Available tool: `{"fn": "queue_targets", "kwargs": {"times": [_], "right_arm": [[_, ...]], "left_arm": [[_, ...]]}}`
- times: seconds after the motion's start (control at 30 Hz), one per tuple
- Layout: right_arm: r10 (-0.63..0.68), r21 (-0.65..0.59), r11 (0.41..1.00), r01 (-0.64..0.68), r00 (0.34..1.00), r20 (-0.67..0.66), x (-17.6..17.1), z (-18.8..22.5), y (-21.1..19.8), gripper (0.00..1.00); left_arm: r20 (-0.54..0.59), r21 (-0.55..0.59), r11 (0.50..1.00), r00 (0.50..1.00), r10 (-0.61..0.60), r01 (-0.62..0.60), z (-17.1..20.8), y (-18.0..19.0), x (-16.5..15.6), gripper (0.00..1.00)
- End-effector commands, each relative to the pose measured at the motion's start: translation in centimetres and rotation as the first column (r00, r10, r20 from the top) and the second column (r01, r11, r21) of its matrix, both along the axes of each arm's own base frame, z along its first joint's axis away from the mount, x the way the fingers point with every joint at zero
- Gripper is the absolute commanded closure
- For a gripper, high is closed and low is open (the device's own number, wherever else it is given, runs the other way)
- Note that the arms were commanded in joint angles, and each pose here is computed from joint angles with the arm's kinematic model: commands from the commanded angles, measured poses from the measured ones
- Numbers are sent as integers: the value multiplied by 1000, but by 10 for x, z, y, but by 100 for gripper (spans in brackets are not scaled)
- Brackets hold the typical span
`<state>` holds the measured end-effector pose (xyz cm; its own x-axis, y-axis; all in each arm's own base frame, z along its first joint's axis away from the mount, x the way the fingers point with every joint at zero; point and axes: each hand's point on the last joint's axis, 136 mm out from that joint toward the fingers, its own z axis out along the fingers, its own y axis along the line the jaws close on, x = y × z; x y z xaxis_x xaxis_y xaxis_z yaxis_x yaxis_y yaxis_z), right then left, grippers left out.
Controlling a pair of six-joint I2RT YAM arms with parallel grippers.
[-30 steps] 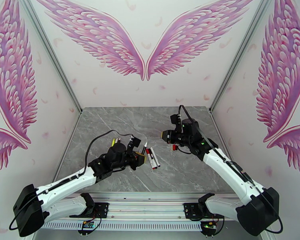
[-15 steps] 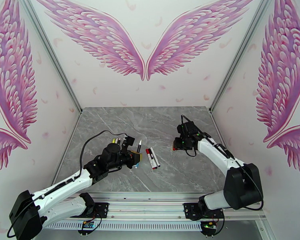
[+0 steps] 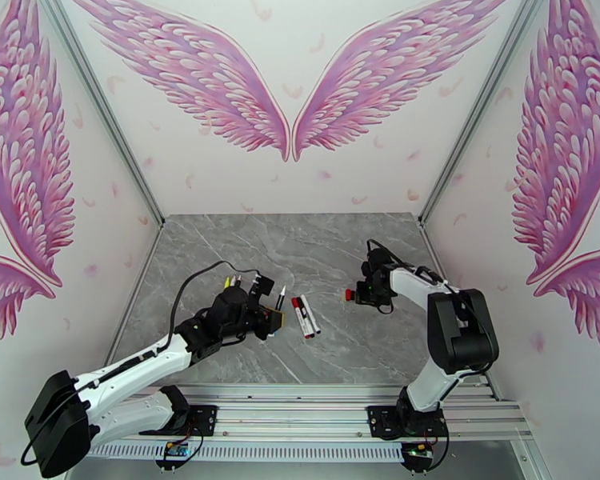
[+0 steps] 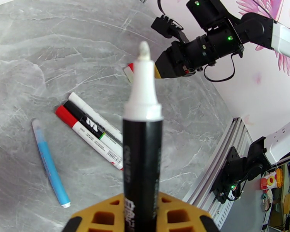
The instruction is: Open the pen caps
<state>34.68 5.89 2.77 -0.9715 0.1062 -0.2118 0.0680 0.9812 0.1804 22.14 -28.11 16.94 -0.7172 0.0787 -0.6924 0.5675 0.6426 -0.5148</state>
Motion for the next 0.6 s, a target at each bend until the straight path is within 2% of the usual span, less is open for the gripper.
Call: {"fn": "queue_targets", "kwargs": {"times": [0.0,0.57], "right_arm": [[7,-7,1000,-7,998,56,21,7,-3,76],[-3,19,1000,2,999,53,34,4,-2,74]], "left_arm": [[24,2,1000,1000,-2,2,12,-5,5,100],[10,12,1000,1000,-5,5,7,-9,5,100]]}}
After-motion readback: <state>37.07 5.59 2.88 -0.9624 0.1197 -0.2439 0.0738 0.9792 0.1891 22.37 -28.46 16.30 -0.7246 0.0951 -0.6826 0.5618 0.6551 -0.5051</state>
